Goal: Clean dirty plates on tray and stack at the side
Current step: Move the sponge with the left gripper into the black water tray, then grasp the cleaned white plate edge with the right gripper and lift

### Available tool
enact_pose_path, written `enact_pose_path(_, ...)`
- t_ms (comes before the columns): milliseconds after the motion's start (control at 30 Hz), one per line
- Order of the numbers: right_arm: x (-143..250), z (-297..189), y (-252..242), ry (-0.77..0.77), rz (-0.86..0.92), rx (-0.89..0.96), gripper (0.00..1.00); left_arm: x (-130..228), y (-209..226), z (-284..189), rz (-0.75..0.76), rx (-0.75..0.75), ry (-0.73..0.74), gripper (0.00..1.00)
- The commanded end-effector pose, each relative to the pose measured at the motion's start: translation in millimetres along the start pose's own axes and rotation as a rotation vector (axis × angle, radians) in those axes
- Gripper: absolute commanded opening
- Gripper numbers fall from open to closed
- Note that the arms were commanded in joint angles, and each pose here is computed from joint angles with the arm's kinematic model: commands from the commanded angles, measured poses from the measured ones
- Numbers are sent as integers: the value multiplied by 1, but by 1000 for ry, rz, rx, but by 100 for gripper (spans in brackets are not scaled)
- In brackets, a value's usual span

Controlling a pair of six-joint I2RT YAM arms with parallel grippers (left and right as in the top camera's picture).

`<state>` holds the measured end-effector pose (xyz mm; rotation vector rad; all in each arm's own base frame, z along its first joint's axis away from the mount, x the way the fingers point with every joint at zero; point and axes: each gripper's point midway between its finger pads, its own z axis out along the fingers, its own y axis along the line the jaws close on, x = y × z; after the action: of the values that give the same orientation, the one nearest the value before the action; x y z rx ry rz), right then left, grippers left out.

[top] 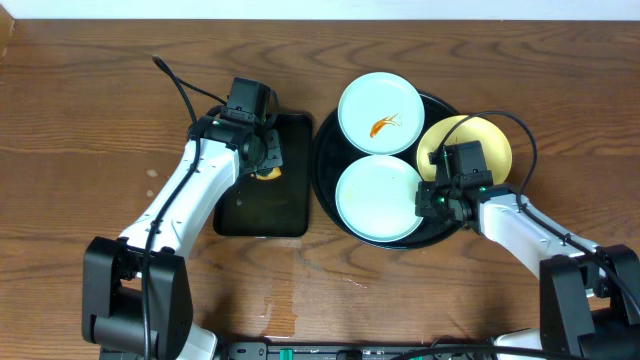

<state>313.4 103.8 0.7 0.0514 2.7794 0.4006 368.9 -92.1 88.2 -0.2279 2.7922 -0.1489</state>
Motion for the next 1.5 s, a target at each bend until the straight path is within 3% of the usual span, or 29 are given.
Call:
enact_pose_path(0, 33, 19, -5, 109, -13, 16, 1, 5, 5, 0, -11, -16, 6, 8)
enact_pose_path(267, 16, 10, 3, 50, -43, -6, 1, 6, 6, 1, -11, -18, 10, 7)
enact_pose_path(533, -45, -49, 14, -214, -194, 43, 1, 6, 6, 1, -11, -18, 10, 8)
enact_pose_path(833, -84, -98, 1, -423, -386, 231, 1, 6, 6, 1, -11, -18, 10, 8)
enact_pose_path(1067, -119, -131, 17, -606, -566, 320, 1, 6, 6, 1, -11, -18, 10, 8)
enact_pose_path(1467, -115, -148, 83, -694, -955, 483, 1, 6, 6, 1, -11, -18, 10, 8)
